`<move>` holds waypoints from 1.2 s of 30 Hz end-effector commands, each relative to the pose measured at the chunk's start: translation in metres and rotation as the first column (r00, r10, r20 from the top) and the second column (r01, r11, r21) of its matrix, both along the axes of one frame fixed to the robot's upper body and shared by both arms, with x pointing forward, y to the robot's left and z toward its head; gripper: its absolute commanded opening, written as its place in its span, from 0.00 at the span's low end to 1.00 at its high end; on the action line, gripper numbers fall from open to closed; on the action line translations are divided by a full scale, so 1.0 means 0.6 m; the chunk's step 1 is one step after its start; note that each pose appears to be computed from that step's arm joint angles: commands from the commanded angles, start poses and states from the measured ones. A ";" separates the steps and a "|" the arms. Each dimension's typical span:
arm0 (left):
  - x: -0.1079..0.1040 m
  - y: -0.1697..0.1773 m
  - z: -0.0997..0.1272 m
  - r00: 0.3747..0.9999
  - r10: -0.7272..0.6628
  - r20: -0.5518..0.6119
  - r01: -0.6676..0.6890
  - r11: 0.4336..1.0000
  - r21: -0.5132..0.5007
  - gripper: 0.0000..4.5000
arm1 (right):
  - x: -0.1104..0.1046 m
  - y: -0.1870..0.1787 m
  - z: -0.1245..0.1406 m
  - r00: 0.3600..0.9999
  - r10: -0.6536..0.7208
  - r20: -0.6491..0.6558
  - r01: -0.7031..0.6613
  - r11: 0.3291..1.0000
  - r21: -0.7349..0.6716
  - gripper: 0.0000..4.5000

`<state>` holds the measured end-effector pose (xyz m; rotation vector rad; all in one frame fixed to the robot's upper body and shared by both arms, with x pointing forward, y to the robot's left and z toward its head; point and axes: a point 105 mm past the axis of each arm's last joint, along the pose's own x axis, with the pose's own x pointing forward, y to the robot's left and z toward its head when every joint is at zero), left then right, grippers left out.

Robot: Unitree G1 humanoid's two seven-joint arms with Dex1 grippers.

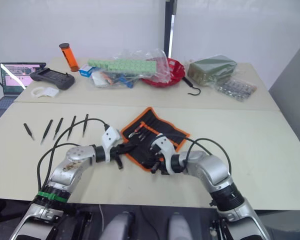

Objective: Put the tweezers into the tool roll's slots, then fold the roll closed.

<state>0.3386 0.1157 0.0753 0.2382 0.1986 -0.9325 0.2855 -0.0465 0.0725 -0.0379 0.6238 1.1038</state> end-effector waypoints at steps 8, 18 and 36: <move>0.021 0.047 -0.004 0.990 0.142 0.013 -0.140 0.987 -0.072 0.01 | 0.002 -0.028 -0.025 0.998 -0.050 -0.037 0.047 0.997 -0.064 0.00; 0.015 0.045 0.124 0.986 0.131 0.101 -0.079 0.910 -0.406 0.01 | -0.016 0.015 0.082 0.999 0.039 -0.014 -0.035 0.979 0.198 0.00; 0.002 -0.008 -0.003 0.994 0.112 0.002 -0.112 0.994 -0.014 0.01 | 0.075 0.029 0.048 0.951 0.009 0.308 -0.065 0.983 0.172 0.00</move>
